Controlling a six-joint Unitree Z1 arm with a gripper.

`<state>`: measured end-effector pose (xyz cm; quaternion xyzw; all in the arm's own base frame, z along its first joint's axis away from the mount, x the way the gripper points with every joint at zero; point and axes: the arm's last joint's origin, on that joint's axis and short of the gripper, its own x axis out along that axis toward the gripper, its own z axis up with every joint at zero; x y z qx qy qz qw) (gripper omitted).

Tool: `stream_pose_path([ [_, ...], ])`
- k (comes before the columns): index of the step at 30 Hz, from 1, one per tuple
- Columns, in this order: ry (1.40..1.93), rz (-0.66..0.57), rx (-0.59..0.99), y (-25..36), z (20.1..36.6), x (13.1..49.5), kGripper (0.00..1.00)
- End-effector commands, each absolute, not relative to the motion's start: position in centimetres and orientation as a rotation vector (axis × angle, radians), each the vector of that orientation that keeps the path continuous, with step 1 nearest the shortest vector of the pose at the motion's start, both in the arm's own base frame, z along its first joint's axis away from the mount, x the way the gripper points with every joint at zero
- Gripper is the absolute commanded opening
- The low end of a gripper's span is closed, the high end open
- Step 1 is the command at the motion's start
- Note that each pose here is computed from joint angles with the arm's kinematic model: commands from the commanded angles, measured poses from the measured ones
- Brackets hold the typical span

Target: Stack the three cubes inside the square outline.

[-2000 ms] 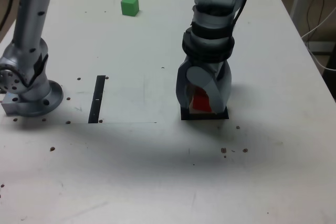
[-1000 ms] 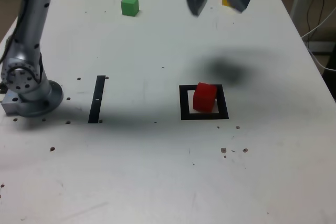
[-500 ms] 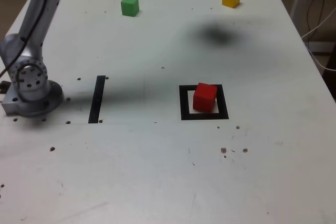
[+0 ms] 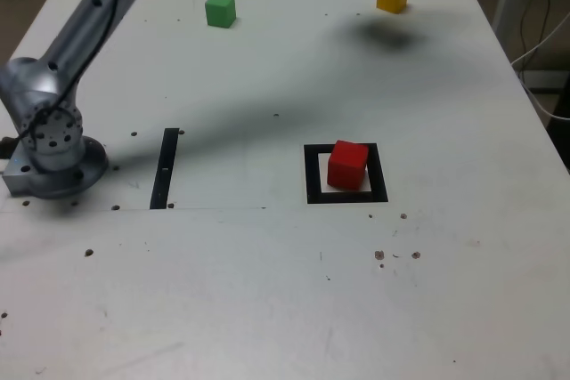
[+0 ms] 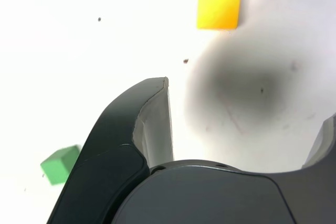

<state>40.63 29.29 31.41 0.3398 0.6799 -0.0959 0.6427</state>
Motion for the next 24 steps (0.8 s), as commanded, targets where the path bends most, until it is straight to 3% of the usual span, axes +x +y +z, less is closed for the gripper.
stream_pose_path([
  [1,1.560,-0.213,0.782,29.7,30.7,41.0,0.98],
  [10,1.580,-0.205,0.791,31.2,26.8,43.0,0.96],
  [24,1.598,-0.174,0.812,32.5,22.9,44.7,0.92],
])
